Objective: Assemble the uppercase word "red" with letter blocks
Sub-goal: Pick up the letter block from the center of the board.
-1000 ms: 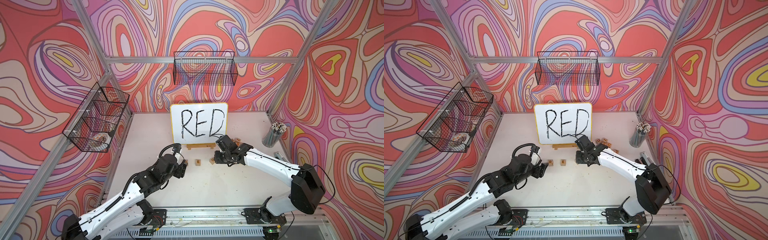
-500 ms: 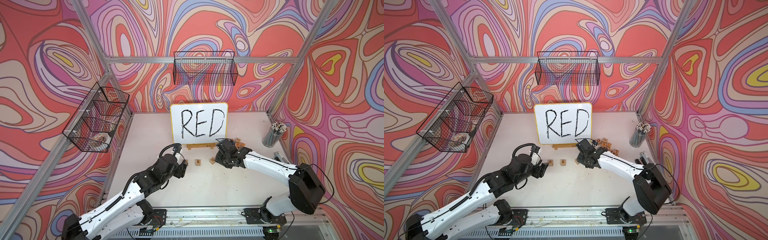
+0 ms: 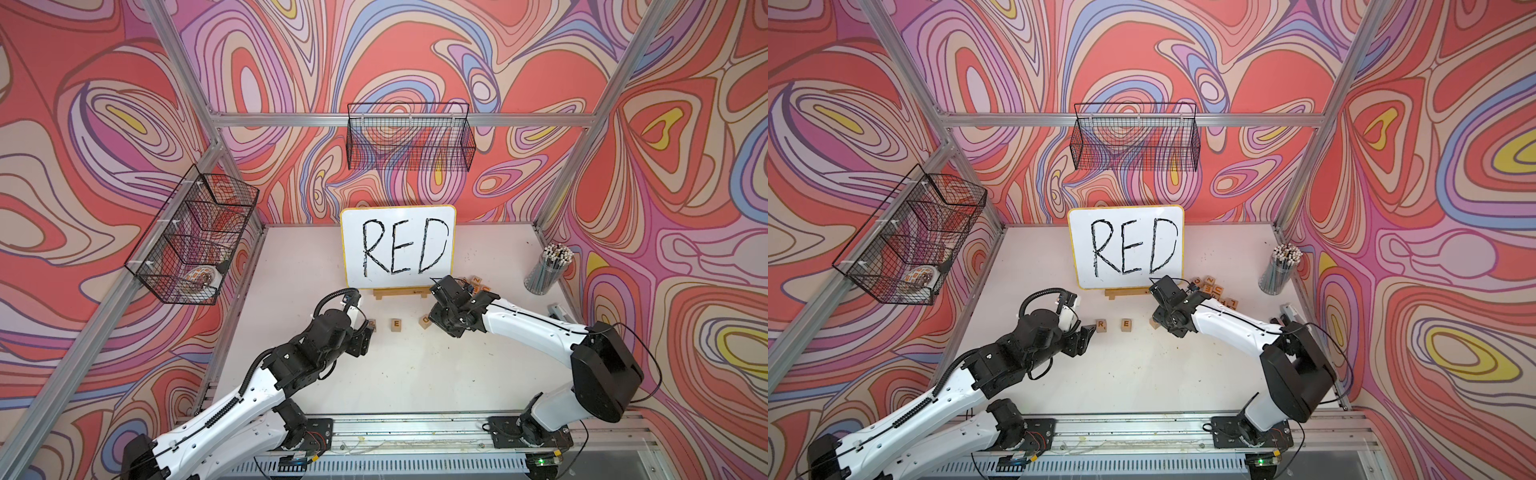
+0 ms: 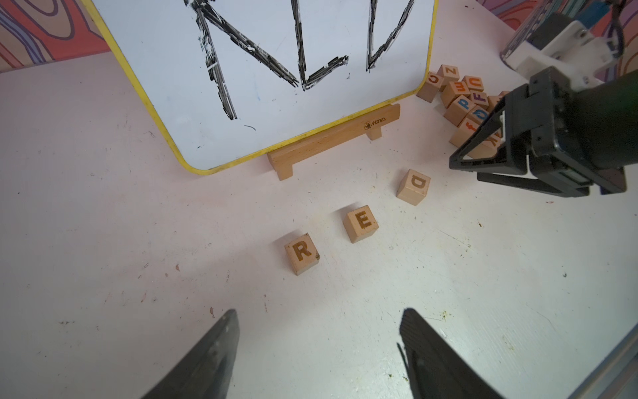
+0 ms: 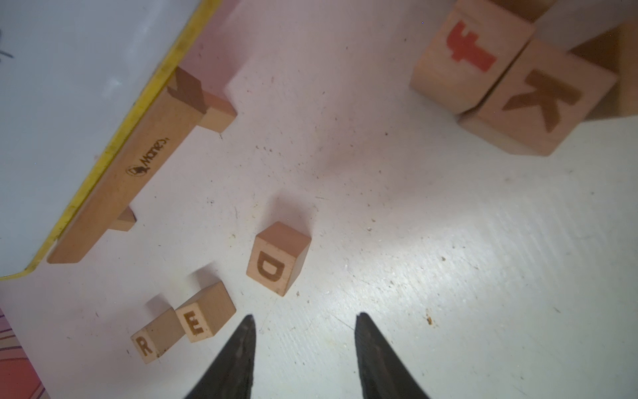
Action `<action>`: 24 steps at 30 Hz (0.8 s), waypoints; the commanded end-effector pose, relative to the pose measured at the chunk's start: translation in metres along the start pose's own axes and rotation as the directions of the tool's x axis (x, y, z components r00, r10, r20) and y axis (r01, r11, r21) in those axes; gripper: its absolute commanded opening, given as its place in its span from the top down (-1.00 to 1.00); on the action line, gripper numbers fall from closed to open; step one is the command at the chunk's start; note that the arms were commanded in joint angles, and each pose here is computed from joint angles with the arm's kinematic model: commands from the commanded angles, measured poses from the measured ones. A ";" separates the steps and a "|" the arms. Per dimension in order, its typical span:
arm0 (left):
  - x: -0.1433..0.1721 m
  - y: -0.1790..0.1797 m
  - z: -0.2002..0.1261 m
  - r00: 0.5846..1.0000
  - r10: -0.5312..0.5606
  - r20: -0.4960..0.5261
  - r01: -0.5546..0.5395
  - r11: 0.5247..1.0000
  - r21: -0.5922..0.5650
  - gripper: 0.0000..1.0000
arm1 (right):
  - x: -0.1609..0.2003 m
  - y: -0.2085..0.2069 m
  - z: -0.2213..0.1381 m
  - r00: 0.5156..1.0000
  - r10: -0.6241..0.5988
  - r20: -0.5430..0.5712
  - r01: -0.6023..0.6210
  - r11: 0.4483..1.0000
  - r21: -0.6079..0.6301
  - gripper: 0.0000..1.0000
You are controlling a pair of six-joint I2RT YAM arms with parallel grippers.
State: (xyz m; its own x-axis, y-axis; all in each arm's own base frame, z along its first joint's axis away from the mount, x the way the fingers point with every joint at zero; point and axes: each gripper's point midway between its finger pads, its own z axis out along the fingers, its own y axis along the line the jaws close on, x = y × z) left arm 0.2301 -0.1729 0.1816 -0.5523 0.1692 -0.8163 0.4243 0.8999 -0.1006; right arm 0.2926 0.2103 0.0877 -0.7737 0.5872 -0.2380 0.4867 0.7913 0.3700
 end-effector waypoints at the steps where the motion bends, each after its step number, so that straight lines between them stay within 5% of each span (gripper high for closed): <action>1: 0.001 0.003 -0.001 1.000 -0.007 0.007 0.007 1.000 -0.011 -0.53 | 0.001 0.002 0.006 1.000 0.014 -0.001 -0.014 1.000 0.023 0.02; 24: 0.002 0.007 -0.002 1.000 -0.009 0.001 0.009 1.000 -0.027 -0.53 | 0.018 0.024 0.057 0.993 -0.040 -0.111 0.045 0.998 0.047 0.02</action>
State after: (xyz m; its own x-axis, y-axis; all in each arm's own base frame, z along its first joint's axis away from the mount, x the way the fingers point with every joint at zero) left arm 0.2298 -0.1708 0.1836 -0.5455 0.1632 -0.8221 0.4197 0.9022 -0.0994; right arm 0.3161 0.2460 0.0508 -0.8190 0.5497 -0.1647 0.4777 0.8121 0.3350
